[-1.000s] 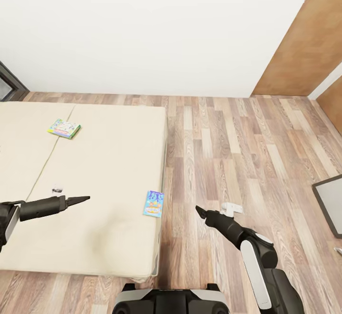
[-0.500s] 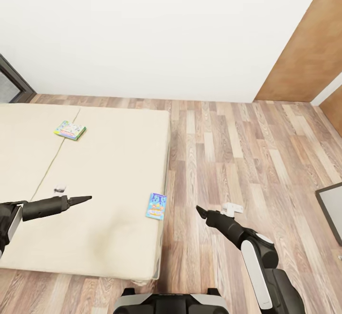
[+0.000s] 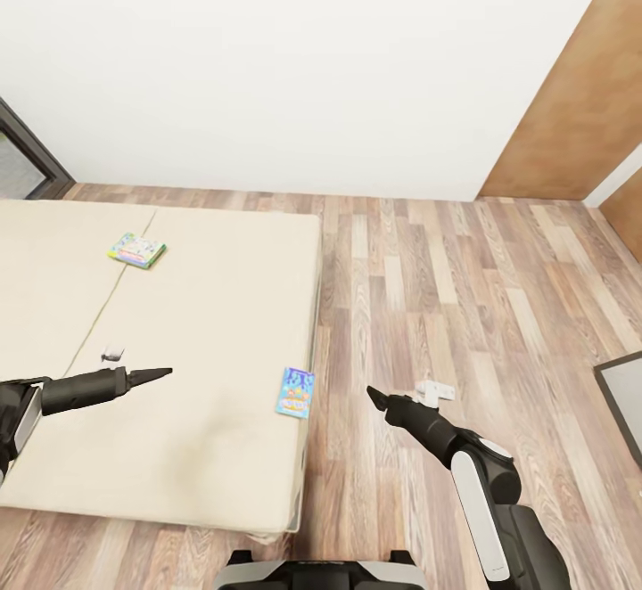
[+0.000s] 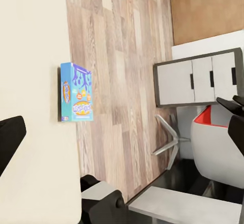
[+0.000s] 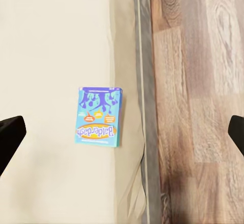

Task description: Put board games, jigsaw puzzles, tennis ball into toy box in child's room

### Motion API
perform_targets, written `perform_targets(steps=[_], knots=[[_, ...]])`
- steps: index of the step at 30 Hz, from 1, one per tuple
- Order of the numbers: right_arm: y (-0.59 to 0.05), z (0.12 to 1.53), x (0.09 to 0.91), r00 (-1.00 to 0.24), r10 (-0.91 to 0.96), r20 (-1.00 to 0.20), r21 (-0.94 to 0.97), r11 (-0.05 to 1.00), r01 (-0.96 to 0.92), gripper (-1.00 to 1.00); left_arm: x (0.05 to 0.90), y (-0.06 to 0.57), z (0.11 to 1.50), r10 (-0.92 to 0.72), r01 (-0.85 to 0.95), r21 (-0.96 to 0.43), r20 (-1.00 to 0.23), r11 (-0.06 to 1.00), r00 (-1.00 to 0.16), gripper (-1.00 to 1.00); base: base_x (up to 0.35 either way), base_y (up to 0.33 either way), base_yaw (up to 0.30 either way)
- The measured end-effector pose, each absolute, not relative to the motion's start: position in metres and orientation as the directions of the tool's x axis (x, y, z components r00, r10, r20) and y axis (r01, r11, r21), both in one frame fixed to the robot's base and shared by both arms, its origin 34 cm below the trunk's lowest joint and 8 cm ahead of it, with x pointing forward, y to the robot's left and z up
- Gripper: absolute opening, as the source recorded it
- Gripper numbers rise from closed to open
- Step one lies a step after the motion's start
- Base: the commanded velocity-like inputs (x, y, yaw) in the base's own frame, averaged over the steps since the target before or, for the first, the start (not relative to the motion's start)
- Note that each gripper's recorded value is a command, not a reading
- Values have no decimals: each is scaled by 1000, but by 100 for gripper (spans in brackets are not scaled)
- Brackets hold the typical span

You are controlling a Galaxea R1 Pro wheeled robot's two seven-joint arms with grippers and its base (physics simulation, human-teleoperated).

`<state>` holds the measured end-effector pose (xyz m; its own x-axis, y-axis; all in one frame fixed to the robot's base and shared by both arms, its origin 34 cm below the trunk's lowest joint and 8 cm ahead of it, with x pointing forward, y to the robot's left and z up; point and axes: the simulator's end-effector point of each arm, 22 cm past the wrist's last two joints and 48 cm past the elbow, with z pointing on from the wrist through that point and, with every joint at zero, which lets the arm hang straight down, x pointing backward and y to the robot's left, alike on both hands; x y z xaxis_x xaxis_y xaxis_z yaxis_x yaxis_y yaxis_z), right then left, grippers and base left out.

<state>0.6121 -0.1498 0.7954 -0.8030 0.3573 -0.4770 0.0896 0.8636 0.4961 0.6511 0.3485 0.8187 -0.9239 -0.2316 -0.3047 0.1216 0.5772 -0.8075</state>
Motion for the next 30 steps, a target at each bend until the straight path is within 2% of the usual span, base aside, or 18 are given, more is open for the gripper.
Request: perform_targets(steps=[14,30], knots=[[-149,807,617,-792,358,-494,499,863,79,100,655,349,831,-231,140,-804,-326,578,-917,100,0,0,-121],[-136,817,619,-791,341,-508,508,860,45,100,657,349,839,-231,152,-802,-339,577,-912,100,0,0,-14]])
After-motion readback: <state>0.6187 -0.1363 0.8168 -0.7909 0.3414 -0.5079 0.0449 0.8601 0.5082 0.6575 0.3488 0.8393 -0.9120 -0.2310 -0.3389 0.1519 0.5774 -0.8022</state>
